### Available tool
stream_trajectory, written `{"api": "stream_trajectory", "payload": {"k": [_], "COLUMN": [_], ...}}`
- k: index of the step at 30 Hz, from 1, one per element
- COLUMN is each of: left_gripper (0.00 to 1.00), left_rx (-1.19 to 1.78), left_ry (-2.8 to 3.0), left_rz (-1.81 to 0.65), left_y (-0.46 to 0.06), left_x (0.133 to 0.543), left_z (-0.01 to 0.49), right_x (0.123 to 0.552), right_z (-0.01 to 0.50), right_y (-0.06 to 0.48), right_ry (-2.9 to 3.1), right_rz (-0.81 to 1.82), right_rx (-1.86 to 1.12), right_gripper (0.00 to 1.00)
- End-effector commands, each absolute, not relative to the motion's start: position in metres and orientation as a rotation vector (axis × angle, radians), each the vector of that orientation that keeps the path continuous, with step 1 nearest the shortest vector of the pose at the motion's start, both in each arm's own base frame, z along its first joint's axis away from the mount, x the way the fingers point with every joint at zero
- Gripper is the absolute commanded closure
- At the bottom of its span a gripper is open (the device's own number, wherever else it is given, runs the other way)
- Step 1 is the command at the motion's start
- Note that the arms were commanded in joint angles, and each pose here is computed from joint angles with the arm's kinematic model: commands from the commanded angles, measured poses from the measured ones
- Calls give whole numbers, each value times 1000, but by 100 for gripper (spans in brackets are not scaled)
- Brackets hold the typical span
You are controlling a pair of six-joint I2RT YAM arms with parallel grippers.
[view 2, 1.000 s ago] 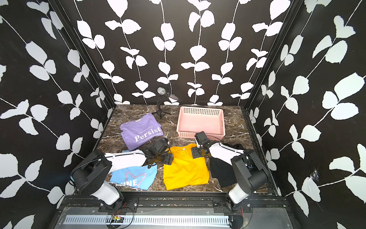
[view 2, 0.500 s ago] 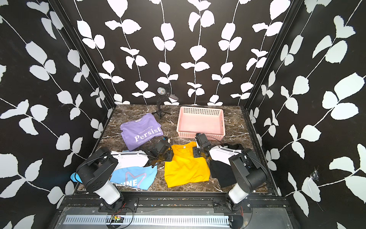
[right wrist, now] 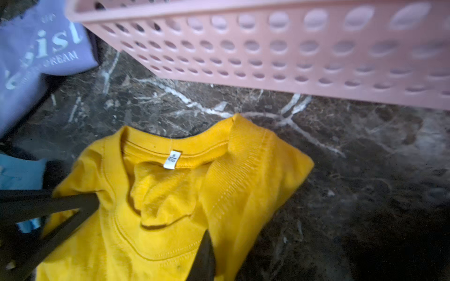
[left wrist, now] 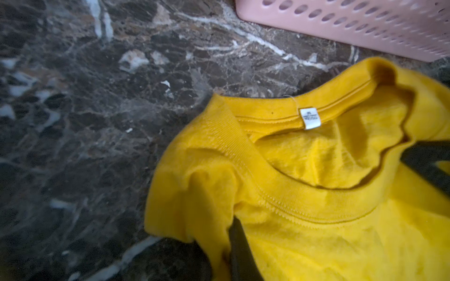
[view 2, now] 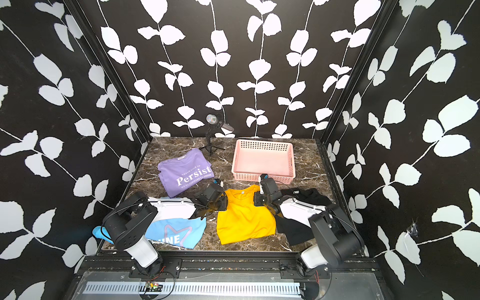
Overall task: Put the folded t-shirts into the basket
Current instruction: Pick up the T-shirt from the center of the board, then place the T-shirt in the bin.
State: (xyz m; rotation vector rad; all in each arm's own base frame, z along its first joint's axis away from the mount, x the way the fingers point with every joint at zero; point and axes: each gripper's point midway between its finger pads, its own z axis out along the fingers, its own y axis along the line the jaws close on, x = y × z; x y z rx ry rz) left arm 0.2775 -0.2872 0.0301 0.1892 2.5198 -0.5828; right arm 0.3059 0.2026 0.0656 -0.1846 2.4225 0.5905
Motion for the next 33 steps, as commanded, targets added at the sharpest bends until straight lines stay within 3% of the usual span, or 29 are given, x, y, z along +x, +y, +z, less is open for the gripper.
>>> {"api": "stream_trajectory", "payload": {"k": [1,20,33], "left_gripper": [100,100,100], "left_rx": [217,352,506], "left_ry": [2463,2148,2114], "left_rz": [-664,-830,-804], "left_y": [-295,-330,-392], "left_x": [274,293,357], "left_z": [59,224,278], "right_x": [309,313,381], "right_z": [101,237,274], "right_y": [205,189,150], "right_ry": [2309,2081,2086], "right_rz": [632,608,476], "right_rx": [-171,-138,7], "right_gripper": [100,100,100]}}
